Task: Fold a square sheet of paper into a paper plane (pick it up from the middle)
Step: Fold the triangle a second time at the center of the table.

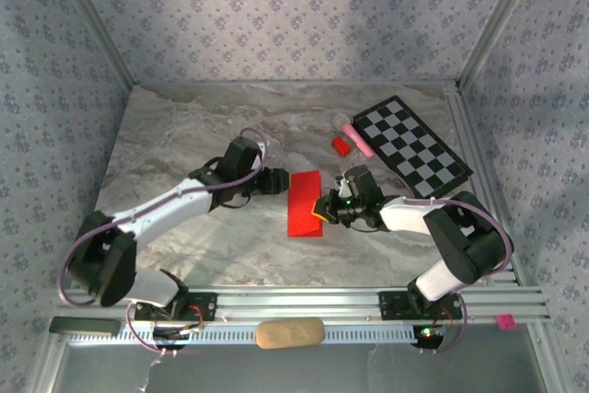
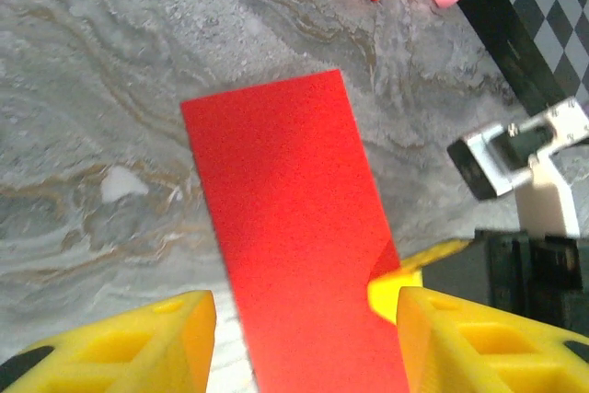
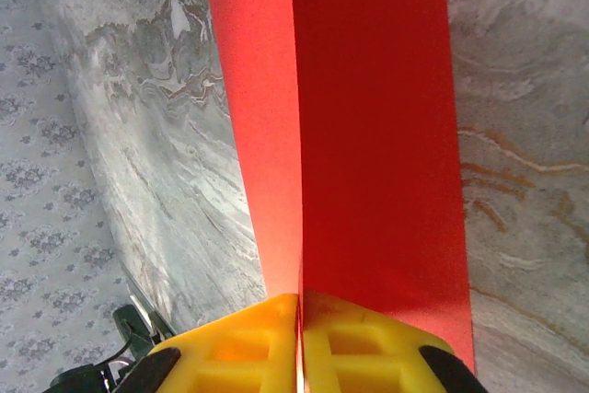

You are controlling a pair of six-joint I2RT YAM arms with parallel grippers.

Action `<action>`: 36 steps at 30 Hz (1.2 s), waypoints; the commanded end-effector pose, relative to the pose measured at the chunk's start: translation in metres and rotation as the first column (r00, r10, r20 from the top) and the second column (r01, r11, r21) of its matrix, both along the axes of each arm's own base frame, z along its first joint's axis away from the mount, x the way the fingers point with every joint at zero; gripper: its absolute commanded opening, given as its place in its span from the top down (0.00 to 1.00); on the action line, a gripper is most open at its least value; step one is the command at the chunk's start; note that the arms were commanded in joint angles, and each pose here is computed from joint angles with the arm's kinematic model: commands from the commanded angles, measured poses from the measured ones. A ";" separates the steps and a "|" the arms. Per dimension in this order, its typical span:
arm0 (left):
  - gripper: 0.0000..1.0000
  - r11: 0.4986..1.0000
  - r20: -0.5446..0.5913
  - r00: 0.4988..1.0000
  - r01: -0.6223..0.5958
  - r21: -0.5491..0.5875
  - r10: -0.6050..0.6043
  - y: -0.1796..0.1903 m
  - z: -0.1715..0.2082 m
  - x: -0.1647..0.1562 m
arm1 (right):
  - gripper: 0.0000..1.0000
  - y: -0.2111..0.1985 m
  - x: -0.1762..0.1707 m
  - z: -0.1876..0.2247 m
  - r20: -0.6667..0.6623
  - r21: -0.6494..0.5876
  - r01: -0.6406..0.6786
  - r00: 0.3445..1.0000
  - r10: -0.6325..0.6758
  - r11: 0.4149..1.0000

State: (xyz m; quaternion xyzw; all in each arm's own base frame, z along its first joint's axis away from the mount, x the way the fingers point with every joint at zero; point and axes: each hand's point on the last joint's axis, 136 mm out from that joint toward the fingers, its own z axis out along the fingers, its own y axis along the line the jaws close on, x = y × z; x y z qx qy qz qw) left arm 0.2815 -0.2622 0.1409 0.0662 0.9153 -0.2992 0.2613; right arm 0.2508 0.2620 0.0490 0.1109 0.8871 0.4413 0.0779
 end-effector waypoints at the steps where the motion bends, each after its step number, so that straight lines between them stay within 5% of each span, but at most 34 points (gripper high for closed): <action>1: 0.46 0.999 0.111 0.993 -0.044 0.030 0.041 0.019 0.013 0.000 | 0.89 0.001 -0.003 -0.002 0.001 0.003 -0.004 1.000 0.004 1.000; 16: 0.45 0.999 0.306 0.952 -0.001 -0.048 0.016 0.047 0.033 -0.034 | 0.81 0.007 -0.012 0.005 0.041 -0.015 -0.061 0.997 0.061 0.998; 36: 0.45 0.984 0.365 0.915 0.176 0.024 -0.172 0.026 0.016 -0.037 | 0.79 0.014 -0.018 -0.006 0.067 -0.063 -0.106 0.992 0.110 0.992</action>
